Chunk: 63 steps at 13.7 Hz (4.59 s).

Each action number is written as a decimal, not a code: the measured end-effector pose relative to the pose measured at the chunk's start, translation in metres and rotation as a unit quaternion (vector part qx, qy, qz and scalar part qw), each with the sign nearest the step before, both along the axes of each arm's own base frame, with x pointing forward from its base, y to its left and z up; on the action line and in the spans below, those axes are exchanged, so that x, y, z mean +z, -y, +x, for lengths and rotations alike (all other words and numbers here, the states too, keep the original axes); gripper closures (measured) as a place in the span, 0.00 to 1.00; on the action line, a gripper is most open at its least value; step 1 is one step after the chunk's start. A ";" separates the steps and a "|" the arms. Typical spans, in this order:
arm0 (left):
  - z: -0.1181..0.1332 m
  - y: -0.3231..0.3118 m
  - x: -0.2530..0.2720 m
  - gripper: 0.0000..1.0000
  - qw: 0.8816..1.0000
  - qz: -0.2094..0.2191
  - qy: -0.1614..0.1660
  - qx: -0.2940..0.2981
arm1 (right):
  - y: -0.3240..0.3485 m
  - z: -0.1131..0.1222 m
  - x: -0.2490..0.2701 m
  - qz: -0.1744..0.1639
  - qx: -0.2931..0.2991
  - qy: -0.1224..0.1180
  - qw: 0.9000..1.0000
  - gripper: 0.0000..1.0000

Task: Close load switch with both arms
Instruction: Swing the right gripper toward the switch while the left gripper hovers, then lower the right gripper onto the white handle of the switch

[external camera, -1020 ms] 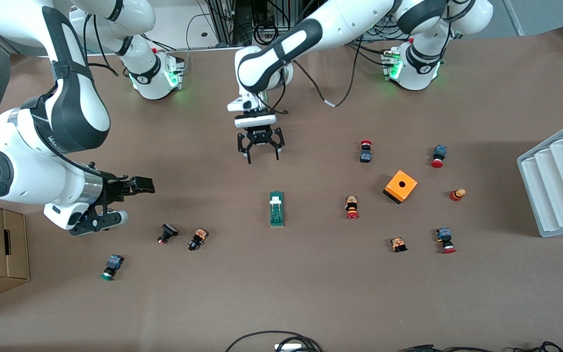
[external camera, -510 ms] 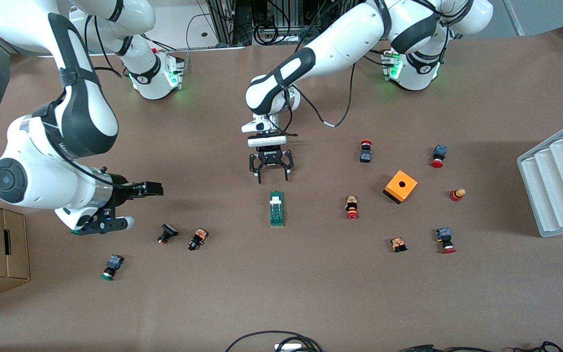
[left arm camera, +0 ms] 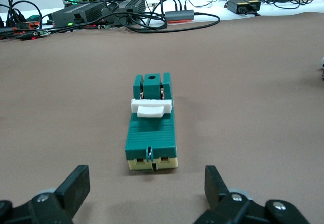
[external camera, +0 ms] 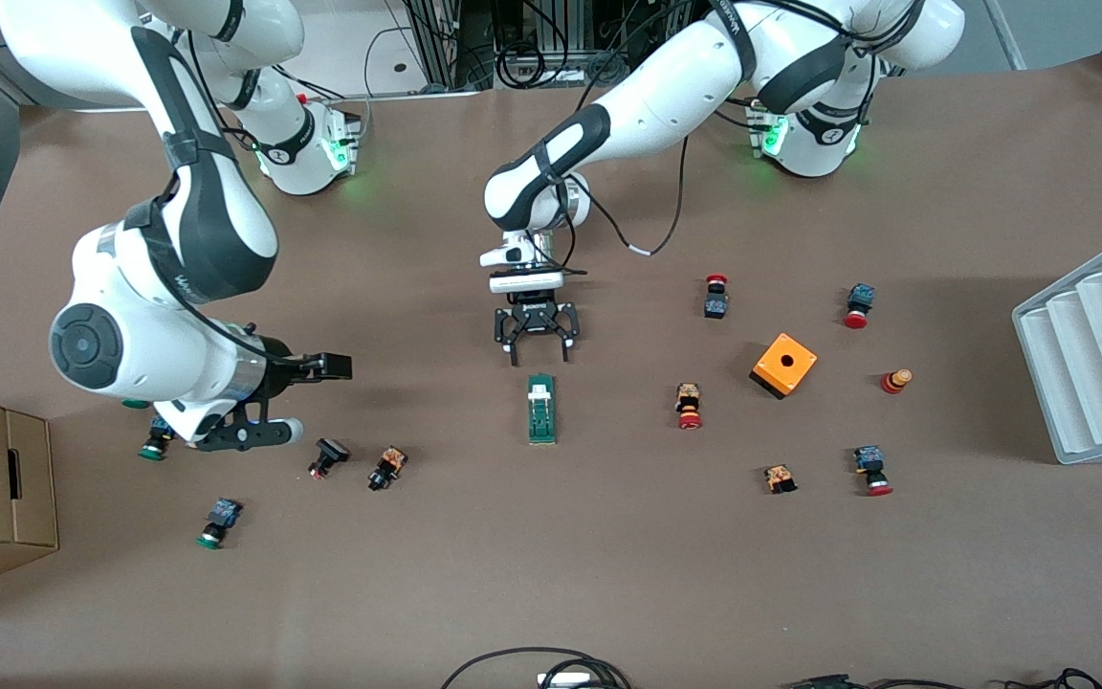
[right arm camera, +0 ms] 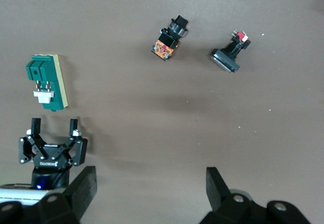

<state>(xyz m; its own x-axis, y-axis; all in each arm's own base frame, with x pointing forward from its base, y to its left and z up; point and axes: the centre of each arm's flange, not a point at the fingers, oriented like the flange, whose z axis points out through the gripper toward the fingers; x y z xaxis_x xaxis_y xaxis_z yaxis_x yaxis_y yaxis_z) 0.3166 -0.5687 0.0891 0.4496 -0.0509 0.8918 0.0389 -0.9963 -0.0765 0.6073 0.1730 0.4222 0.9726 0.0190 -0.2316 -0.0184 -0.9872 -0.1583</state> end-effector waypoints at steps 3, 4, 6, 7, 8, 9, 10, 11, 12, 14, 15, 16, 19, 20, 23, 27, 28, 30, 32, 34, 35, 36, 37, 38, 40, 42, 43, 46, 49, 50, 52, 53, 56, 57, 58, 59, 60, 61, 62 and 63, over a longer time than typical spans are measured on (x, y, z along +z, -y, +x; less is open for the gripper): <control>-0.001 -0.001 -0.003 0.00 1.000 -0.013 0.000 0.008 | -0.022 -0.005 -0.009 -0.006 -0.017 0.005 1.000 0.04; 0.000 -0.001 -0.004 0.00 0.999 -0.029 0.002 0.016 | -0.032 -0.007 -0.014 -0.008 -0.023 0.008 1.000 0.04; -0.001 0.000 -0.004 0.00 0.998 -0.049 0.003 0.025 | -0.054 -0.014 -0.023 -0.013 -0.038 0.010 0.999 0.04; -0.003 0.001 -0.004 0.00 0.998 -0.054 0.004 0.026 | -0.065 -0.017 -0.025 -0.017 -0.047 0.010 0.999 0.04; -0.006 0.002 -0.004 0.00 0.998 -0.056 0.004 0.024 | -0.075 -0.021 -0.027 -0.019 -0.055 0.009 0.998 0.05; -0.008 0.003 -0.004 0.00 0.998 -0.056 0.003 0.023 | -0.086 -0.024 -0.029 -0.022 -0.062 0.009 0.998 0.05; -0.010 0.003 -0.007 0.00 0.998 -0.054 0.005 0.020 | -0.095 -0.027 -0.031 -0.023 -0.068 0.010 0.997 0.05; -0.010 0.002 -0.010 0.00 0.999 -0.049 0.011 0.017 | -0.104 -0.029 -0.033 -0.025 -0.073 0.011 0.997 0.05; -0.011 0.000 -0.015 0.00 0.999 -0.044 0.019 0.014 | -0.111 -0.032 -0.035 -0.027 -0.080 0.011 0.996 0.05; -0.013 -0.002 -0.023 0.00 0.998 -0.043 0.035 0.010 | -0.126 -0.036 -0.043 -0.030 -0.097 0.012 0.995 0.05; -0.014 -0.002 -0.025 0.00 0.998 -0.042 0.041 0.008 | -0.134 -0.039 -0.048 -0.032 -0.105 0.012 0.994 0.05; -0.014 -0.001 -0.026 0.00 0.998 -0.042 0.044 0.007 | -0.144 -0.042 -0.053 -0.033 -0.109 0.013 0.993 0.06; -0.013 0.001 -0.027 0.00 0.998 -0.044 0.047 0.007 | -0.161 -0.048 -0.063 -0.038 -0.097 0.019 0.994 0.05; -0.013 0.001 -0.027 0.00 0.998 -0.044 0.047 0.007 | -0.161 -0.048 -0.063 -0.047 -0.069 0.031 0.996 0.05; -0.012 0.003 -0.027 0.00 0.998 -0.046 0.047 0.008 | -0.179 -0.055 -0.068 -0.065 0.040 0.076 0.994 0.05; -0.011 0.004 -0.027 0.00 0.998 -0.047 0.048 0.009 | -0.225 -0.072 -0.092 -0.076 0.116 0.129 0.982 0.05; -0.011 0.004 -0.027 0.00 0.998 -0.048 0.048 0.009 | -0.235 -0.076 -0.099 -0.085 0.137 0.145 0.976 0.05; -0.011 0.004 -0.027 0.00 0.998 -0.048 0.048 0.009 | -0.247 -0.081 -0.112 -0.106 0.177 0.170 0.964 0.05; -0.011 0.004 -0.027 0.00 0.998 -0.048 0.048 0.009 | -0.251 -0.082 -0.115 -0.128 0.209 0.195 0.950 0.05; -0.011 0.004 -0.027 0.00 0.998 -0.048 0.048 0.009 | -0.252 -0.081 -0.115 -0.145 0.233 0.213 0.938 0.05; -0.011 0.004 -0.027 0.00 0.998 -0.048 0.048 0.009 | -0.254 -0.081 -0.115 -0.146 0.240 0.220 0.934 0.05; -0.011 0.004 -0.027 0.00 0.998 -0.048 0.048 0.009 | -0.257 -0.082 -0.116 -0.144 0.248 0.224 0.931 0.05; -0.011 0.004 -0.027 0.00 0.998 -0.048 0.048 0.009 | -0.260 -0.084 -0.117 -0.142 0.260 0.228 0.928 0.05; -0.011 0.004 -0.027 0.00 0.998 -0.048 0.048 0.009 | -0.263 -0.085 -0.118 -0.143 0.274 0.233 0.922 0.05; -0.011 0.004 -0.027 0.00 0.998 -0.048 0.048 0.009 | -0.267 -0.086 -0.122 -0.142 0.294 0.242 0.914 0.05; -0.011 0.004 -0.027 0.00 0.998 -0.048 0.048 0.009 | -0.270 -0.085 -0.132 -0.148 0.322 0.256 0.899 0.05; -0.011 0.004 -0.027 0.00 0.998 -0.048 0.048 0.009 | -0.273 -0.086 -0.139 -0.153 0.336 0.263 0.891 0.05; -0.011 0.004 -0.027 0.00 0.998 -0.048 0.048 0.009 | -0.278 -0.088 -0.155 -0.159 0.363 0.274 0.876 0.06; -0.011 0.004 -0.027 0.00 0.998 -0.048 0.048 0.009 | -0.280 -0.089 -0.162 -0.165 0.383 0.283 0.864 0.07; -0.011 0.004 -0.027 0.00 0.998 -0.048 0.048 0.009 | -0.281 -0.090 -0.166 -0.166 0.387 0.282 0.862 0.07; -0.011 0.004 -0.027 0.00 0.998 -0.048 0.048 0.009 | -0.285 -0.093 -0.173 -0.162 0.392 0.282 0.860 0.08; -0.011 0.004 -0.027 0.00 0.998 -0.048 0.048 0.009 | -0.286 -0.095 -0.177 -0.161 0.395 0.280 0.860 0.08; -0.011 0.004 -0.027 0.00 0.998 -0.048 0.048 0.009 | -0.292 -0.105 -0.189 -0.160 0.405 0.273 0.858 0.08; -0.011 0.004 -0.027 0.00 0.998 -0.048 0.048 0.009 | -0.295 -0.109 -0.191 -0.160 0.408 0.271 0.857 0.08; -0.011 0.004 -0.027 0.00 0.998 -0.048 0.048 0.009 | -0.297 -0.113 -0.193 -0.160 0.412 0.270 0.856 0.08; -0.011 0.004 -0.027 0.00 0.998 -0.048 0.048 0.009 | -0.299 -0.116 -0.195 -0.159 0.415 0.269 0.855 0.08; -0.011 0.004 -0.027 0.00 0.998 -0.048 0.048 0.009 | -0.299 -0.118 -0.196 -0.159 0.416 0.267 0.854 0.08; -0.011 0.004 -0.027 0.00 0.998 -0.048 0.048 0.009 | -0.299 -0.119 -0.197 -0.160 0.417 0.267 0.854 0.08; -0.011 0.004 -0.027 0.00 0.998 -0.048 0.048 0.009 | -0.299 -0.119 -0.197 -0.160 0.417 0.267 0.854 0.08; -0.011 0.004 -0.027 0.00 0.998 -0.048 0.048 0.009 | -0.299 -0.119 -0.197 -0.160 0.417 0.267 0.854 0.08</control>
